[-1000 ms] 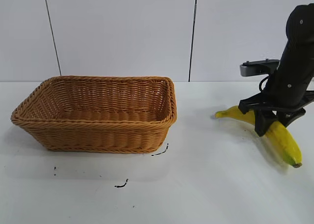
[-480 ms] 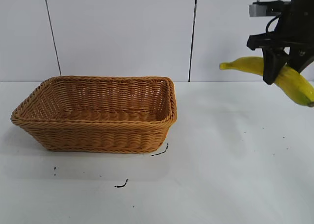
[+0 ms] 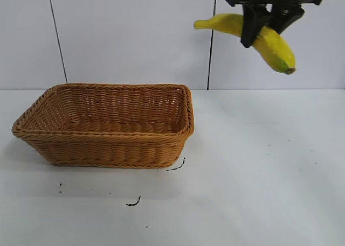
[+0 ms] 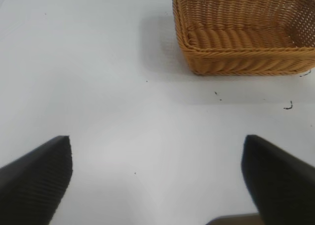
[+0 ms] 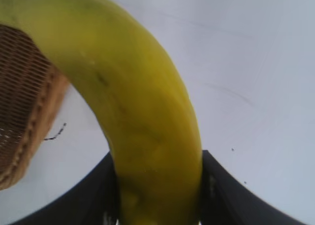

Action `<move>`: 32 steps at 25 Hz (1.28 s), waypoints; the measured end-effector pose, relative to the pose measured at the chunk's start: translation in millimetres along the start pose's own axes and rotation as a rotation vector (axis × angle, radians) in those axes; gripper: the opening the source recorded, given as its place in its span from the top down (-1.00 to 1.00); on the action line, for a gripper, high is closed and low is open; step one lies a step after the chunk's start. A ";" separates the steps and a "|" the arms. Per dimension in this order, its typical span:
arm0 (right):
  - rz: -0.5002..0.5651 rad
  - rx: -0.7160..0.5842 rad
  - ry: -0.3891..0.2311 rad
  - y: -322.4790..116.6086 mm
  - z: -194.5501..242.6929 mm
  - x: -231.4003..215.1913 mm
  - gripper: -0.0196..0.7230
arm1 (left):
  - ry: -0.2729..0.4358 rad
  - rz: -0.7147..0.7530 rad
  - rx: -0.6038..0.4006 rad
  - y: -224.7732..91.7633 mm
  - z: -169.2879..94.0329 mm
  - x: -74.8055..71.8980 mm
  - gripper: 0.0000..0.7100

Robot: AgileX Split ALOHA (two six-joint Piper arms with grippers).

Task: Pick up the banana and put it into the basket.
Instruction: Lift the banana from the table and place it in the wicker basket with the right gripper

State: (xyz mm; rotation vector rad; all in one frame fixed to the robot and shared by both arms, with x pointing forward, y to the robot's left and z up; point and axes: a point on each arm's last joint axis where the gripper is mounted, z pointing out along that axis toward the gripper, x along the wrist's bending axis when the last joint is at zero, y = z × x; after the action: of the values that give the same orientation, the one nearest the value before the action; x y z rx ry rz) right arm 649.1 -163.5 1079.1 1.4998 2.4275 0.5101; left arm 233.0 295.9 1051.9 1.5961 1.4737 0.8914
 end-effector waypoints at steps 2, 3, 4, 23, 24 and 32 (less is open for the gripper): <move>-0.051 -0.021 0.020 8.2 1.7 22.5 0.17 | 0.000 0.000 0.000 0.0 0.0 0.0 -0.95; -0.084 -0.030 0.031 12.8 4.2 35.1 0.17 | 0.000 0.000 0.000 0.0 0.0 0.0 -0.95; -0.120 -0.039 0.039 17.6 6.3 47.4 0.17 | 0.000 0.000 0.000 0.0 0.0 0.0 -0.95; -0.664 -0.241 0.064 60.3 89.7 167.2 0.17 | 0.000 0.000 0.000 0.0 0.0 0.0 -0.95; -0.667 -0.230 0.066 59.0 96.3 167.6 0.17 | 0.000 0.000 0.000 0.0 0.0 0.0 -0.95; -0.654 -0.158 0.109 45.9 150.2 173.6 0.17 | 0.000 0.000 0.000 0.0 0.0 0.0 -0.95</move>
State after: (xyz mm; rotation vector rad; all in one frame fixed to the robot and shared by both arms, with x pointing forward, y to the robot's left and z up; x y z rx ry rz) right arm 666.6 35.8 957.7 0.5664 2.6806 0.6202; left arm 233.0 295.9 1051.9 1.5960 1.4735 0.8916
